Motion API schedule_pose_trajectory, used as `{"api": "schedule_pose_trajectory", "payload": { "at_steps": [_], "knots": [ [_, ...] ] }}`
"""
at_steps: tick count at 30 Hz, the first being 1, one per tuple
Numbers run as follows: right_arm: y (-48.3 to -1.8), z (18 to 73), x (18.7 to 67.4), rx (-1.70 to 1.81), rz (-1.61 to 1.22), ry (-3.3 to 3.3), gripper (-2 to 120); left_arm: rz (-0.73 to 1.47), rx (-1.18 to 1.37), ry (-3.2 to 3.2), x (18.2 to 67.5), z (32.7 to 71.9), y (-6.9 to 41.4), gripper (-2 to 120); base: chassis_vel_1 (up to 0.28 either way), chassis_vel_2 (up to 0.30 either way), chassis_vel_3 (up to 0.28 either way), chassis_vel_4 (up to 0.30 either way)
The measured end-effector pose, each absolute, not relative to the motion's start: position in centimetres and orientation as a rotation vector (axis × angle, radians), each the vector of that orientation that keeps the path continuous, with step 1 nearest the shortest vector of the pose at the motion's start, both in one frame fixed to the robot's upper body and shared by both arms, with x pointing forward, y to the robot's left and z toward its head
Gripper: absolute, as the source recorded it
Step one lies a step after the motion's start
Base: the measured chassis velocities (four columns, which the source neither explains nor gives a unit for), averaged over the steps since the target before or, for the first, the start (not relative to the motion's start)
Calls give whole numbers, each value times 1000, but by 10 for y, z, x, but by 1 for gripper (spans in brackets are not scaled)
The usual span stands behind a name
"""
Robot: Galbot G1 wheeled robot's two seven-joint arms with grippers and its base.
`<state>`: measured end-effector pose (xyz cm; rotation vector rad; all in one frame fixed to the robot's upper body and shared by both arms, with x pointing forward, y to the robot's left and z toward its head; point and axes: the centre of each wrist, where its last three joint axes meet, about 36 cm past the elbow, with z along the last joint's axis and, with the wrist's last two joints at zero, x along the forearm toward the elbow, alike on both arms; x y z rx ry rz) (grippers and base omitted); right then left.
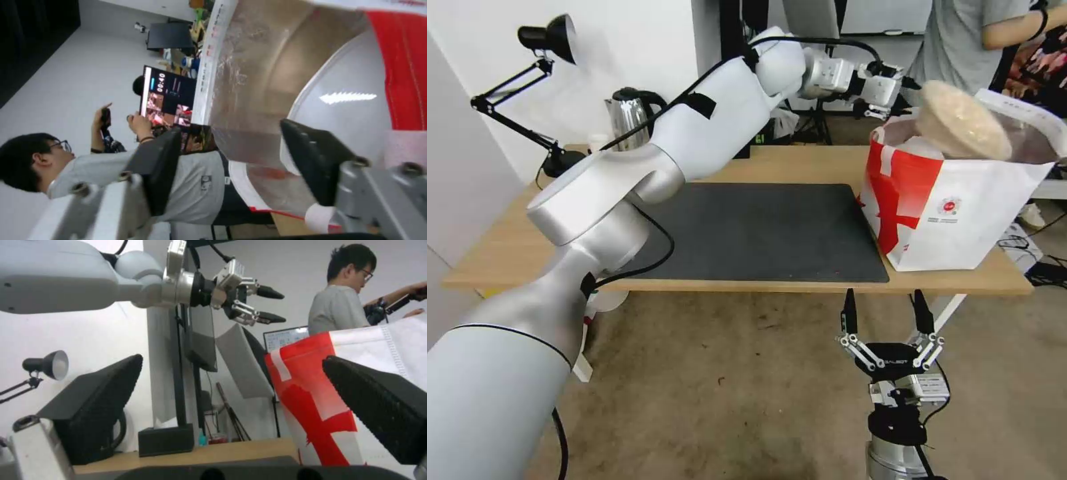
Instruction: Pick up the trash from the table and place it into the takeout bag.
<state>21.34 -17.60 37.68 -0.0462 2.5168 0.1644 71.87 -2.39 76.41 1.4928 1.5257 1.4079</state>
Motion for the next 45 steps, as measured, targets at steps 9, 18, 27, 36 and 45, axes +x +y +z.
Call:
{"api": "schedule_pose_trajectory", "payload": {
  "at_steps": [9,18,27,36,45],
  "knots": [
    [-176,377,213,-46,164,2517,100,1412,1492,1499,715,773,-26,91,0,0,0,0],
    [-176,377,213,-46,164,2517,100,1421,1613,1439,708,779,-26,100,0,0,0,0],
    [-176,377,213,-46,164,2517,100,1353,1692,1524,698,779,-6,100,0,0,0,0],
    [-176,377,213,-46,164,2517,100,1154,1842,1699,680,768,25,98,0,0,0,0],
    [-176,377,213,-46,164,2517,100,1005,1821,1855,660,766,78,96,0,0,0,0]
  ]
}}
